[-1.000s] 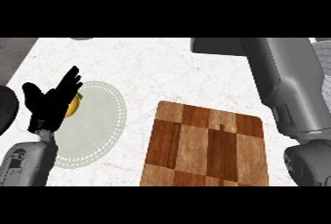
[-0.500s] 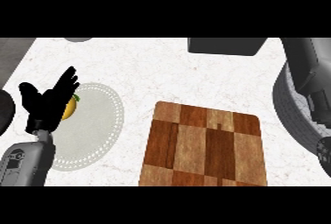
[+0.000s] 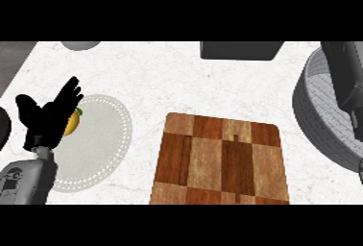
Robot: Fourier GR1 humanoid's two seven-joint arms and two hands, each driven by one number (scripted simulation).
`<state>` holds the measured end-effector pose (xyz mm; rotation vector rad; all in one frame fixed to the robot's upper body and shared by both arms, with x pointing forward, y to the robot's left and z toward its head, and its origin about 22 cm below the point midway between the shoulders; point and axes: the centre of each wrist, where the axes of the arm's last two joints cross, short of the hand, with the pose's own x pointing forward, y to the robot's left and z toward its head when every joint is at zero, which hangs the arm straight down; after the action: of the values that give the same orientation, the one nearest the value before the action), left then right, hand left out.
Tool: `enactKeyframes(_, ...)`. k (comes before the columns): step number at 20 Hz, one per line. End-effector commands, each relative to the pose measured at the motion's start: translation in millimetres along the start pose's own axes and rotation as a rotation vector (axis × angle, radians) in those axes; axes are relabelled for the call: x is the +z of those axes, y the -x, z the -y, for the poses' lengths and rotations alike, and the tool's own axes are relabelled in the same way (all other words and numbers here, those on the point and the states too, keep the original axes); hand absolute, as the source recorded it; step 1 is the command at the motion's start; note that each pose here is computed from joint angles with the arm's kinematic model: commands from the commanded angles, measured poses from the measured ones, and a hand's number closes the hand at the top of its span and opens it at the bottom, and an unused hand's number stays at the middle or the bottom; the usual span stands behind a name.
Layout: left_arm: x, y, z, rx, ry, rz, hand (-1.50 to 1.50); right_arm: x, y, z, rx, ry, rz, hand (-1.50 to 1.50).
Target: Pick the tomato from the cutting board and place it in the basket
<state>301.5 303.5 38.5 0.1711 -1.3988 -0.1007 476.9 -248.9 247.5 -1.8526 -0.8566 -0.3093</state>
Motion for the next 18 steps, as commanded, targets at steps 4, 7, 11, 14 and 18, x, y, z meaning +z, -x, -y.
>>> enactKeyframes(4,11,8,-4,0.017,-0.002,-0.018,0.00,-15,40,-24,-0.043,0.006,-0.172,1.50)
enactKeyframes(7,12,8,-12,-0.005,-0.013,-0.008,0.00,-19,52,-29,-0.069,0.000,-0.173,1.50)
enactKeyframes(11,-3,0,-10,0.019,-0.032,-0.005,0.00,-12,82,-52,-0.073,0.006,-0.182,1.50)
enactKeyframes(14,3,2,-2,0.001,-0.017,0.016,0.00,-28,98,-50,-0.106,0.111,-0.329,-1.50)
enactKeyframes(18,7,7,-10,0.003,-0.028,-0.029,0.00,-38,113,-53,-0.068,0.099,-0.303,-1.50)
